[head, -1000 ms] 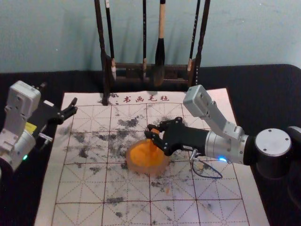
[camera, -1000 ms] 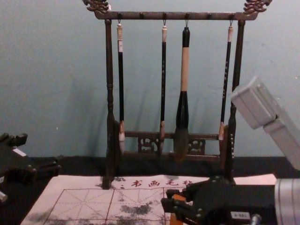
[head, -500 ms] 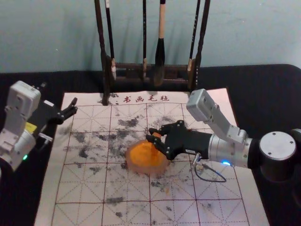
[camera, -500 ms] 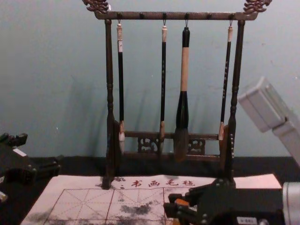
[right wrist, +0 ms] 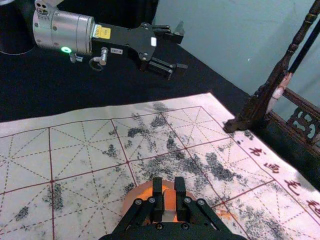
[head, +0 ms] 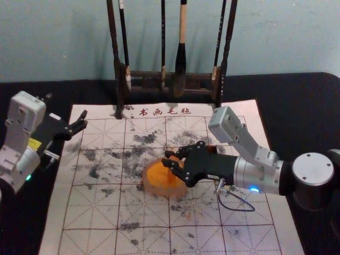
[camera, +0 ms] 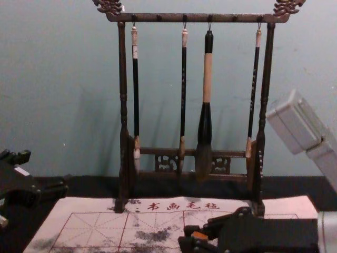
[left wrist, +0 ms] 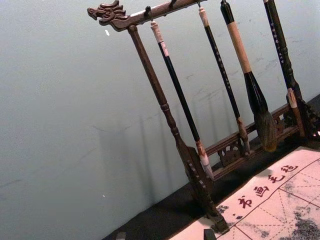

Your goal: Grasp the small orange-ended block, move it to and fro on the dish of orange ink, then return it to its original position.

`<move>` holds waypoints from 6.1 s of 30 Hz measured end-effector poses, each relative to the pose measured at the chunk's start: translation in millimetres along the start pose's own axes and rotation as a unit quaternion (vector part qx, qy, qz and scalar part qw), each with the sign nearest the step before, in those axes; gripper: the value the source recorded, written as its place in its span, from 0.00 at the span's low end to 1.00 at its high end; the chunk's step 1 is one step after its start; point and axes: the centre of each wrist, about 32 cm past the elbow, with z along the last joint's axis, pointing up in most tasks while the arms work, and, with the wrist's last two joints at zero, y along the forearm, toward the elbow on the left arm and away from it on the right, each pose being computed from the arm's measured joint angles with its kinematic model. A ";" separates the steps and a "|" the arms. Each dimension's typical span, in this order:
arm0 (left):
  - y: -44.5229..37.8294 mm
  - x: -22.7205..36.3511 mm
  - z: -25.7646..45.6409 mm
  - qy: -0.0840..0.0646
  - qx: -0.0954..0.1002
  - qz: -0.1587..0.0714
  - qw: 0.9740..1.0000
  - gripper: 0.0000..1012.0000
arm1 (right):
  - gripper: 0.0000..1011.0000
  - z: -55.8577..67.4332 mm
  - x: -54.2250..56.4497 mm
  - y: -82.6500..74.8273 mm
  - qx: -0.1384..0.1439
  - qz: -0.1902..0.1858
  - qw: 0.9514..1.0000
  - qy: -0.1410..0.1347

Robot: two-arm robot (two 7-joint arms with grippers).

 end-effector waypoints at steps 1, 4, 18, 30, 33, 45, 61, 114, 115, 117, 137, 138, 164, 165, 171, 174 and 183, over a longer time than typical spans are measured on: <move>0.0 0.0 0.0 0.000 0.000 0.000 1.000 0.99 | 0.14 0.1 -0.3 0.3 0.000 0.001 1.000 0.000; 0.0 0.0 0.0 0.000 0.000 0.000 1.000 0.99 | 0.14 0.4 -1.9 2.3 0.001 0.004 1.000 0.001; 0.0 0.0 0.0 0.000 0.000 0.000 1.000 0.99 | 0.14 1.7 -3.1 15.0 0.001 0.011 1.000 0.003; 0.0 0.0 0.0 0.000 0.000 0.000 1.000 0.99 | 0.14 3.7 -0.2 24.9 0.002 0.009 1.000 0.005; 0.0 0.0 0.0 0.000 0.000 0.000 1.000 0.99 | 0.14 4.1 0.9 26.9 0.001 0.006 1.000 0.005; 0.0 0.0 0.0 0.000 0.000 0.000 1.000 0.99 | 0.14 5.4 6.1 28.2 0.003 -0.009 1.000 0.008; 0.0 0.0 0.0 0.000 0.000 0.000 1.000 0.99 | 0.14 4.3 10.4 20.8 0.000 -0.020 1.000 0.003; 0.0 0.0 0.0 0.000 0.000 0.000 1.000 0.99 | 0.14 1.3 -3.3 7.7 0.001 -0.006 1.000 0.004; 0.0 0.0 0.0 0.000 0.000 0.000 1.000 0.99 | 0.14 1.4 -3.6 8.0 0.001 -0.006 1.000 0.004; 0.0 0.0 0.0 0.000 0.000 0.000 1.000 0.99 | 0.14 1.9 -4.5 9.5 0.001 -0.004 1.000 0.004; 0.0 0.0 0.0 0.000 0.000 0.000 1.000 0.99 | 0.14 5.1 -2.5 25.7 0.001 0.000 1.000 0.004; 0.0 0.0 0.0 0.000 0.000 0.000 1.000 0.99 | 0.14 5.2 -2.2 26.2 0.001 0.000 1.000 0.004; 0.0 0.0 0.0 0.000 0.000 0.000 1.000 0.99 | 0.14 7.0 8.2 27.1 0.001 -0.024 1.000 0.006; 0.0 0.0 0.0 0.000 0.000 0.000 1.000 0.99 | 0.14 6.7 8.4 26.6 0.001 -0.025 1.000 0.005; 0.0 0.0 0.0 0.000 0.000 0.000 1.000 0.99 | 0.14 5.1 9.5 22.2 -0.001 -0.028 1.000 0.004; 0.0 0.0 0.0 0.000 0.000 0.000 1.000 0.99 | 0.14 4.6 9.5 20.0 -0.001 -0.030 1.000 0.004; 0.0 0.0 0.0 0.000 0.000 0.000 1.000 0.99 | 0.14 3.1 9.4 13.6 -0.003 -0.034 0.999 0.004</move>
